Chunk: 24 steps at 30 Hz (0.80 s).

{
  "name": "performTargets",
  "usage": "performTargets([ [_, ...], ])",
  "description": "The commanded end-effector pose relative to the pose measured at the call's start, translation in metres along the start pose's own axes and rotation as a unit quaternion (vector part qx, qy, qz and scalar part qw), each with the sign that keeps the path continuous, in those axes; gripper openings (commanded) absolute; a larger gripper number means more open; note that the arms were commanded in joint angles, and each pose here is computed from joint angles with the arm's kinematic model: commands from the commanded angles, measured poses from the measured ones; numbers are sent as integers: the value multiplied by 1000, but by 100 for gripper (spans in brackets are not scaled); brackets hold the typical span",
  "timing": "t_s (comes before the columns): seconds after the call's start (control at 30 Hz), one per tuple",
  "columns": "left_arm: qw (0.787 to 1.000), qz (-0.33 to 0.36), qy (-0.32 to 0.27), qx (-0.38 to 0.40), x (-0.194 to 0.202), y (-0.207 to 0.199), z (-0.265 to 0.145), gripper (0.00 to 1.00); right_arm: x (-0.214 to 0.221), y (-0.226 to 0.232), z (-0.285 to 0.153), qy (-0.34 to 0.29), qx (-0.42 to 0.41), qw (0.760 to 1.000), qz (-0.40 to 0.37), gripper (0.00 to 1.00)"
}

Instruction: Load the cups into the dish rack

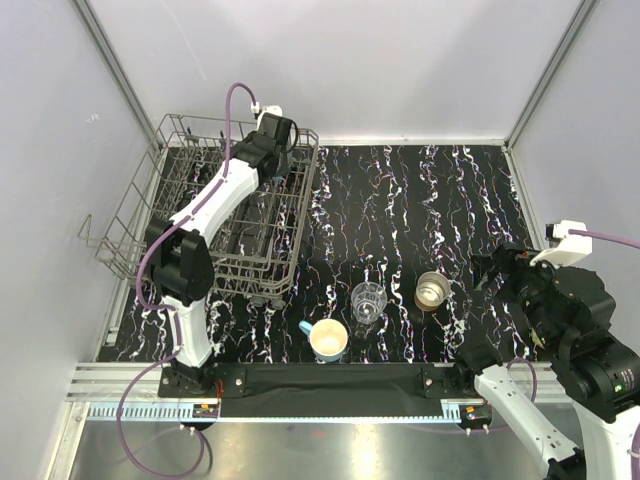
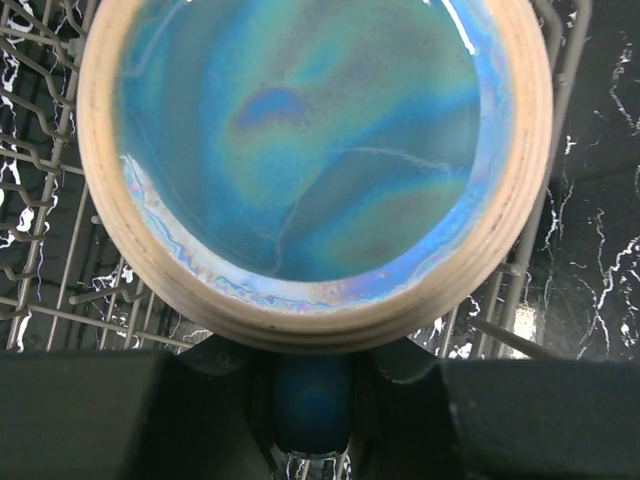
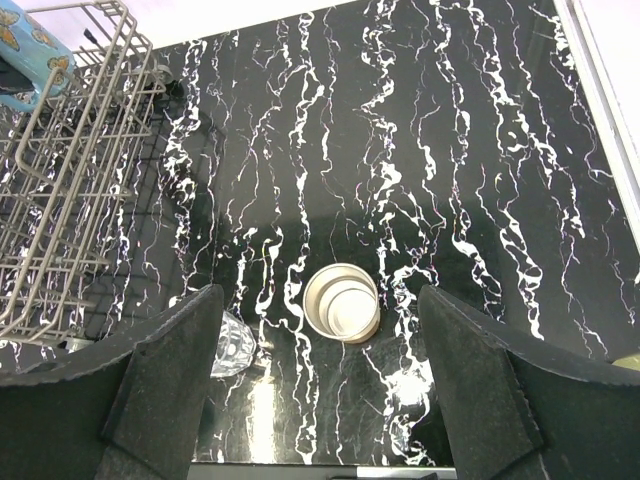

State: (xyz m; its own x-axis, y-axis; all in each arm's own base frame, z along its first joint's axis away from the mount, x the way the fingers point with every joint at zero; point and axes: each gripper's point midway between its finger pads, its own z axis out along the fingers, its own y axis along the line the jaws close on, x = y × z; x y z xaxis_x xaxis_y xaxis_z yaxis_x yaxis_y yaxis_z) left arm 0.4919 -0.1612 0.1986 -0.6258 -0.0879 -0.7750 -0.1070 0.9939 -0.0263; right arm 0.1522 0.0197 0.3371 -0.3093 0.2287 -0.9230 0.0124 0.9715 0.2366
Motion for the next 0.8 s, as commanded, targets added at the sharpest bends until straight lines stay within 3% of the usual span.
performTargets([
  [0.0, 995, -48, -90, 8, -54, -4, -9, 0, -11, -2, -5, -14, 8, 1000, 10, 86],
  [0.77, 997, -58, -44, -13, -21, 8, 19, 0, -8, 6, 7, 2, 4, 1000, 21, 86],
])
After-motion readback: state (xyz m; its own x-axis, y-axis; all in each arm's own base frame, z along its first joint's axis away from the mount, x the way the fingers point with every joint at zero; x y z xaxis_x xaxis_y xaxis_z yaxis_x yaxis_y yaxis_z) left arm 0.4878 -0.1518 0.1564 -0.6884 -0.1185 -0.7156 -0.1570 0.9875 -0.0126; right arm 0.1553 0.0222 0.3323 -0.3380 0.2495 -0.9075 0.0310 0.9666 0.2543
